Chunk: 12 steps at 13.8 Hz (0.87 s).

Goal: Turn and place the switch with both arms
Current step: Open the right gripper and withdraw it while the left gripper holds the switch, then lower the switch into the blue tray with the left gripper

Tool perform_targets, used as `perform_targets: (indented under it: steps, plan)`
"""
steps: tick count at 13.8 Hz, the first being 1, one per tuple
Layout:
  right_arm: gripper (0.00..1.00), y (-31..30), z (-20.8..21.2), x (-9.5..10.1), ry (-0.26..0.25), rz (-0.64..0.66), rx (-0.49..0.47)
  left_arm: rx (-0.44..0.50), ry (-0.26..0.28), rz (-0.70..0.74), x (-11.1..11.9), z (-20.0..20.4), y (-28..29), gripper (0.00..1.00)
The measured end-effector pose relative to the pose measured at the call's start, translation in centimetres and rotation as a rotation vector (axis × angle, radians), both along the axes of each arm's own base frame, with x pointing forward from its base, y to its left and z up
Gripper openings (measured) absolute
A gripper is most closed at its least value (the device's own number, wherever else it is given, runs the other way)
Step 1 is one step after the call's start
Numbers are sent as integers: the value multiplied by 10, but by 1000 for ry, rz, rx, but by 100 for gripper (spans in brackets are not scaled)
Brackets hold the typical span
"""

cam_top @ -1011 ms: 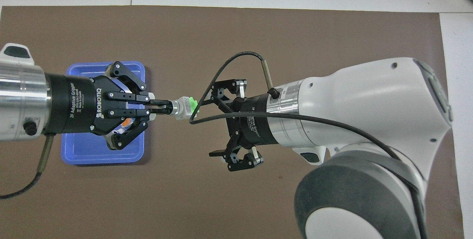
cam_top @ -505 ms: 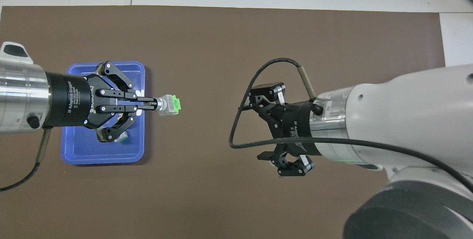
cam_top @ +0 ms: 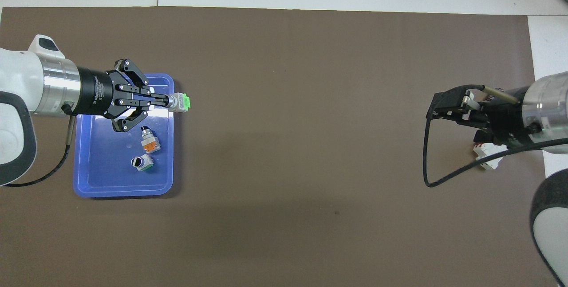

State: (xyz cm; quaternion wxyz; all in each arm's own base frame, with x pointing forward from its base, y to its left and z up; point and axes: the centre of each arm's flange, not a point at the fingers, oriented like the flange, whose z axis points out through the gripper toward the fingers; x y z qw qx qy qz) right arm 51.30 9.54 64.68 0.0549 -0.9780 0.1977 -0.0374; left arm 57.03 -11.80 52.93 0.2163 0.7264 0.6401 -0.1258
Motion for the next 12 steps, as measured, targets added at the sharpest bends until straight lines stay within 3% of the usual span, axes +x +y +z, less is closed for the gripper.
perform_targets:
  steps: [4,9,12]
  plan:
    - [100,-29,0,4,-20,162,-77,19,-24,-66,27,-34,29,10]
    - [100,-89,-4,16,-7,176,-98,49,-76,-123,40,-65,66,10]
    - [100,-94,-11,29,9,196,-103,67,-79,-168,42,-99,86,10]
